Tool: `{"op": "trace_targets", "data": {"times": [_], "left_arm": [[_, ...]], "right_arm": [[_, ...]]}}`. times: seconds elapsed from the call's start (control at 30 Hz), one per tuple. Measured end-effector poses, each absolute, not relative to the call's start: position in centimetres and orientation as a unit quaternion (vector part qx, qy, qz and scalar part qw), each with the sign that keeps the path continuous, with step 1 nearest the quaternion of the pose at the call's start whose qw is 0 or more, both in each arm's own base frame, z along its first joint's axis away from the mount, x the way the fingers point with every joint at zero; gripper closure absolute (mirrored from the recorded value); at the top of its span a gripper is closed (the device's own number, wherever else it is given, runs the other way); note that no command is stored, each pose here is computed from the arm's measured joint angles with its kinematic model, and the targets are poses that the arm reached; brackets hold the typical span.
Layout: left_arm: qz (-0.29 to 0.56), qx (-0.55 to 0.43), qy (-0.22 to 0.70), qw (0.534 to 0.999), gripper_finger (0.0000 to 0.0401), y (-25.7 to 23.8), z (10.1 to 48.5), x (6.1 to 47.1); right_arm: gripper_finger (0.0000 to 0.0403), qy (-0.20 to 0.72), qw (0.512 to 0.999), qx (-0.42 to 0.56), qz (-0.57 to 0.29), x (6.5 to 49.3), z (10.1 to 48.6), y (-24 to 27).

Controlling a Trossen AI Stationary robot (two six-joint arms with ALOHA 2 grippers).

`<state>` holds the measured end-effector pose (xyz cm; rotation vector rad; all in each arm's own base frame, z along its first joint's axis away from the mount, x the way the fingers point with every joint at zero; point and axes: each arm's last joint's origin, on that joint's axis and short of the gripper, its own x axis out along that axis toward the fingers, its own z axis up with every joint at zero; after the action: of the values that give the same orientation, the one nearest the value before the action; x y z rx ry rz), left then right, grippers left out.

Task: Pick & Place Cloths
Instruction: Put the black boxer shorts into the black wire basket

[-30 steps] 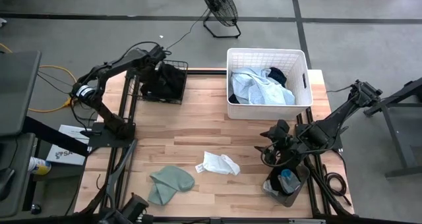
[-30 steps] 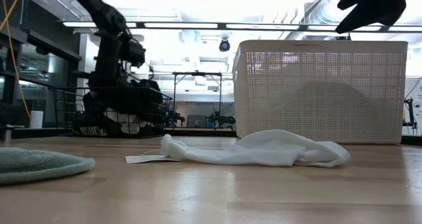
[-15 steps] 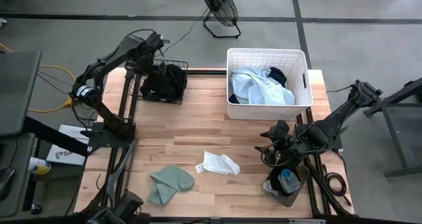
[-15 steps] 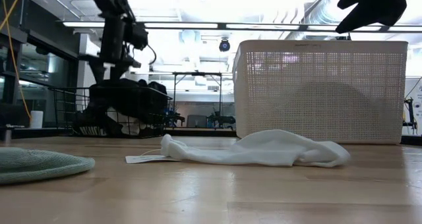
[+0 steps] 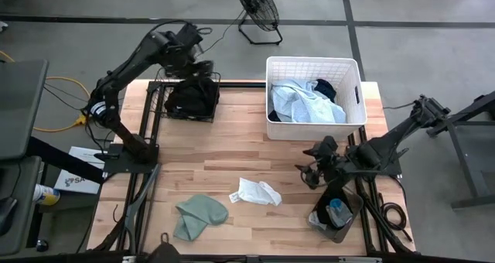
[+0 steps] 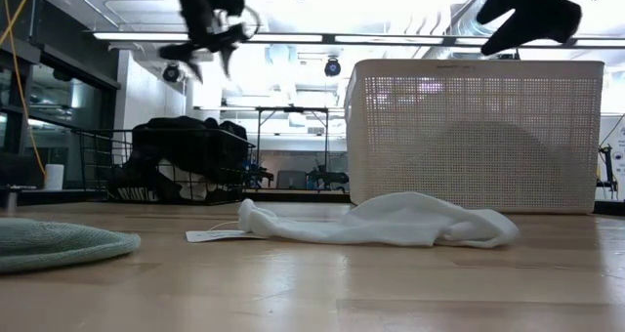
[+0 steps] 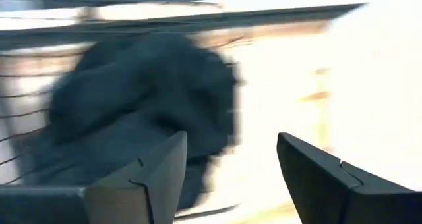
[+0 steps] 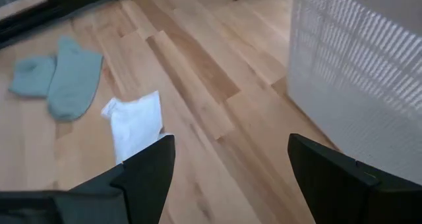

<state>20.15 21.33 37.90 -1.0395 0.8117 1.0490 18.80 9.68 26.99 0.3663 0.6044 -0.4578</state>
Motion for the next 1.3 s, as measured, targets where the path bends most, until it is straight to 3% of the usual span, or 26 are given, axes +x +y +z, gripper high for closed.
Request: {"op": "trace_targets", "data": {"times": [0.13, 0.23, 0.37, 0.47, 0.7, 0.87, 1.07, 1.3], "left_arm": [[0.352, -0.511, 0.302, 0.724, 0.0171, 21.3, 38.8, 22.1], [0.311, -0.496, 0.352, 0.73, 0.0171, 20.4, 38.5, 22.0], [0.363, -0.457, 0.445, 0.679, 0.0171, 18.5, 37.7, 21.1], [0.378, -0.434, 0.466, 0.672, 0.0171, 17.8, 37.6, 21.3], [0.38, -0.364, 0.46, 0.715, 0.0171, 17.5, 37.3, 23.1], [0.365, -0.322, 0.448, 0.75, 0.0171, 18.7, 34.9, 25.1], [0.405, -0.352, 0.471, 0.701, 0.0171, 21.9, 29.2, 24.8], [0.448, -0.381, 0.478, 0.652, 0.0171, 25.3, 25.7, 20.9]], "right_arm": [[0.0117, 0.275, 0.92, 0.165, -0.227, 19.7, 27.4, 8.8], [0.0117, 0.239, 0.936, 0.145, -0.216, 21.1, 28.2, 7.8], [0.0117, 0.172, 0.95, 0.191, -0.175, 23.0, 29.9, 6.6], [0.0117, 0.137, 0.952, 0.231, -0.149, 23.7, 30.7, 5.9], [0.0117, 0.119, 0.935, 0.3, -0.146, 24.0, 31.1, 4.7], [0.0117, 0.139, 0.91, 0.369, -0.128, 23.9, 30.8, 4.9], [0.0117, 0.167, 0.881, 0.417, -0.147, 23.6, 30.1, 5.0], [0.0117, 0.163, 0.882, 0.414, -0.158, 23.7, 29.9, 5.2]]}}
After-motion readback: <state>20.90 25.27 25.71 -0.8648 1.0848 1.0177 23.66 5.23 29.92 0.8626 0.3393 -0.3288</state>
